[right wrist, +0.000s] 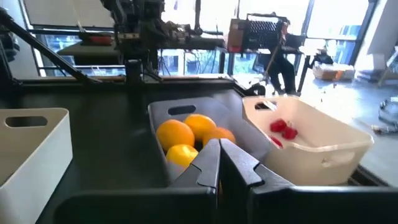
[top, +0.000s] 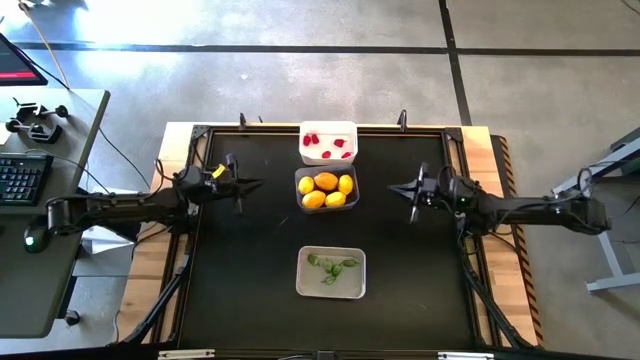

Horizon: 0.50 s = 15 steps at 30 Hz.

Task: Sort produce into baskets
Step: Return to Home Position

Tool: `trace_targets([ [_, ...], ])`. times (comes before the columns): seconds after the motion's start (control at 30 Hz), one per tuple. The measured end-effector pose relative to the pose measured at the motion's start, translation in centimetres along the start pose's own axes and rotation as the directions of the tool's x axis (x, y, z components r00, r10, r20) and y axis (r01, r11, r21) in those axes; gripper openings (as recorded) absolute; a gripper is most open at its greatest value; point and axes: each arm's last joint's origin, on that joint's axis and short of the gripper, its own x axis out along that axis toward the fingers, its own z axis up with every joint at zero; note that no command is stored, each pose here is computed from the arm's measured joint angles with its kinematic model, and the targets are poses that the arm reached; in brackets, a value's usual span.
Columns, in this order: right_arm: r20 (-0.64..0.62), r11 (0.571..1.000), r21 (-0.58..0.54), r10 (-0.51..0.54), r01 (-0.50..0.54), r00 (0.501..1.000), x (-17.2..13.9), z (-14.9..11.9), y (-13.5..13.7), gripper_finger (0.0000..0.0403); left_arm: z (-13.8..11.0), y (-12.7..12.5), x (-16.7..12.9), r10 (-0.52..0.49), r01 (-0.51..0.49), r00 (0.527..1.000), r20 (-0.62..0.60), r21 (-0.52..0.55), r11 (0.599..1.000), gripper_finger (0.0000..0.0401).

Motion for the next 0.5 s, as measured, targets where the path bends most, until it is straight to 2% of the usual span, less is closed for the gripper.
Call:
trace_targets([
  [0.23,-0.031,1.000,0.022,-0.020,0.021,0.999,-1.5,-0.1,-0.1,0.0000,0.2,-0.1,-0.7,-0.001,0.001,1.000,-0.006,0.015,1.000,0.0001],
  [0.5,0.034,0.997,-0.031,-0.074,0.075,0.997,-2.8,0.5,-0.3,0.0000,0.6,-0.2,-1.8,0.002,-0.003,0.999,0.050,0.024,1.000,0.0001],
])
